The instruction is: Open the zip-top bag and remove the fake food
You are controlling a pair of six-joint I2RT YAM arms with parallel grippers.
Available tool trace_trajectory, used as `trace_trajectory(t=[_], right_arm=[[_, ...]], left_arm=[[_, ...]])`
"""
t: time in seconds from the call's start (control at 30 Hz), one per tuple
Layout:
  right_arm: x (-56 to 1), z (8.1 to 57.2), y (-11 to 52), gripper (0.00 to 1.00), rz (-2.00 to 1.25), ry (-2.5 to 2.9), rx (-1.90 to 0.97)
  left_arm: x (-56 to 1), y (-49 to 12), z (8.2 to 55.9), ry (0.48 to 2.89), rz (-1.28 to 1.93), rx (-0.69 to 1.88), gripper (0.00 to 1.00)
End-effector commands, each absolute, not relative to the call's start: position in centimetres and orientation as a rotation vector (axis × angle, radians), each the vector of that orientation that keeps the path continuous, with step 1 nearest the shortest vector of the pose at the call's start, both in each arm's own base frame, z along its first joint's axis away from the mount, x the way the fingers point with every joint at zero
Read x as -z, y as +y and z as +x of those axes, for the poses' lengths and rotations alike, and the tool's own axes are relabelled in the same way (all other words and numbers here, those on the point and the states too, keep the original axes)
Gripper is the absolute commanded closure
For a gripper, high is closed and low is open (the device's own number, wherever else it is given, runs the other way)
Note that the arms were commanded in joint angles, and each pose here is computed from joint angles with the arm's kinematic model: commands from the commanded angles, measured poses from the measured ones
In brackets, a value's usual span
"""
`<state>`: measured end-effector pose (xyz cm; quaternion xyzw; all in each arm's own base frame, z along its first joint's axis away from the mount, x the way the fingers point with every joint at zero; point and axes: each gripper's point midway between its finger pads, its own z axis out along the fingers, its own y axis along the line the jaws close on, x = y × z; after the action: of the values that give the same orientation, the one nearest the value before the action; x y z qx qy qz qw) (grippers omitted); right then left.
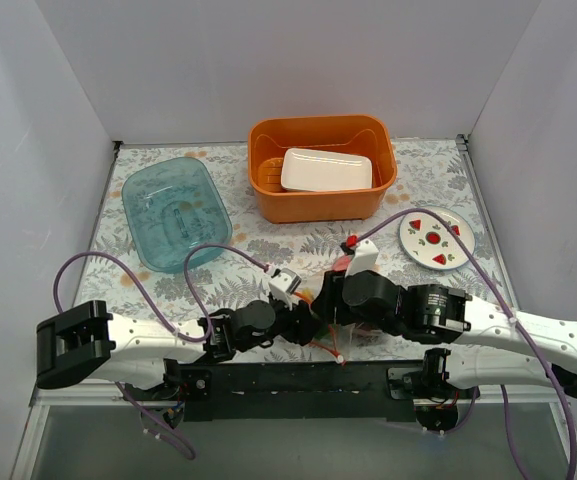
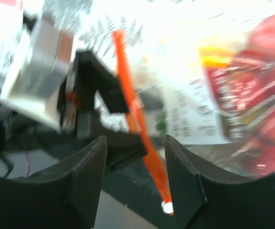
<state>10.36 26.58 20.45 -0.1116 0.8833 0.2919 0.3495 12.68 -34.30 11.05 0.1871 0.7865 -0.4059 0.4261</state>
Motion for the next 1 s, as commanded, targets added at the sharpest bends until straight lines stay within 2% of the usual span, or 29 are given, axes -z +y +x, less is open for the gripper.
trace_trajectory(t=[0.0,0.2,0.23,0.3,0.47,0.7,0.8,0.9,0.93,0.97], right_arm=[[-21.4,14.1,22.5,0.41,-0.114,2.243,-0.518],[-19.0,17.2,19.2,0.44,-0.052,2.285,-0.454],[-17.5,17.4,18.6,0.44,-0.057,2.311,-0.426],[-16.4,18.4,18.2,0.47,-0.051,2.332,-0.428],[-12.7,18.7,18.0,0.57,-0.086,2.426,-0.396],[-11.1,18.4,18.9,0.61,-0.159,2.472,-0.411],[-10.7,18.3,19.0,0.62,-0.174,2.485,-0.404],[-10.2,18.3,18.6,0.62,-0.177,2.495,-0.372],[-10.0,18.3,18.4,0.62,-0.172,2.499,-0.358],[-10.0,18.4,18.0,0.61,-0.161,2.493,-0.334]], left_arm=[[-11.2,-34.7,11.1,1.966,0.553,1.024,0.45],[-10.9,-35.0,10.9,1.982,0.563,0.973,0.39],[-11.0,-35.1,11.0,1.980,0.556,0.965,0.34],[-10.8,-35.4,11.0,1.983,0.571,0.944,0.32],[-10.0,-35.9,12.2,2.015,0.553,0.830,0.27],[-7.8,-35.9,14.0,2.088,0.565,0.590,0.23],[-7.1,-36.1,14.3,2.102,0.577,0.538,0.24],[-6.4,-35.9,14.4,2.114,0.577,0.494,0.30],[-6.4,-35.8,14.5,2.116,0.565,0.491,0.40],[-6.5,-35.7,14.4,2.118,0.560,0.491,0.44]])
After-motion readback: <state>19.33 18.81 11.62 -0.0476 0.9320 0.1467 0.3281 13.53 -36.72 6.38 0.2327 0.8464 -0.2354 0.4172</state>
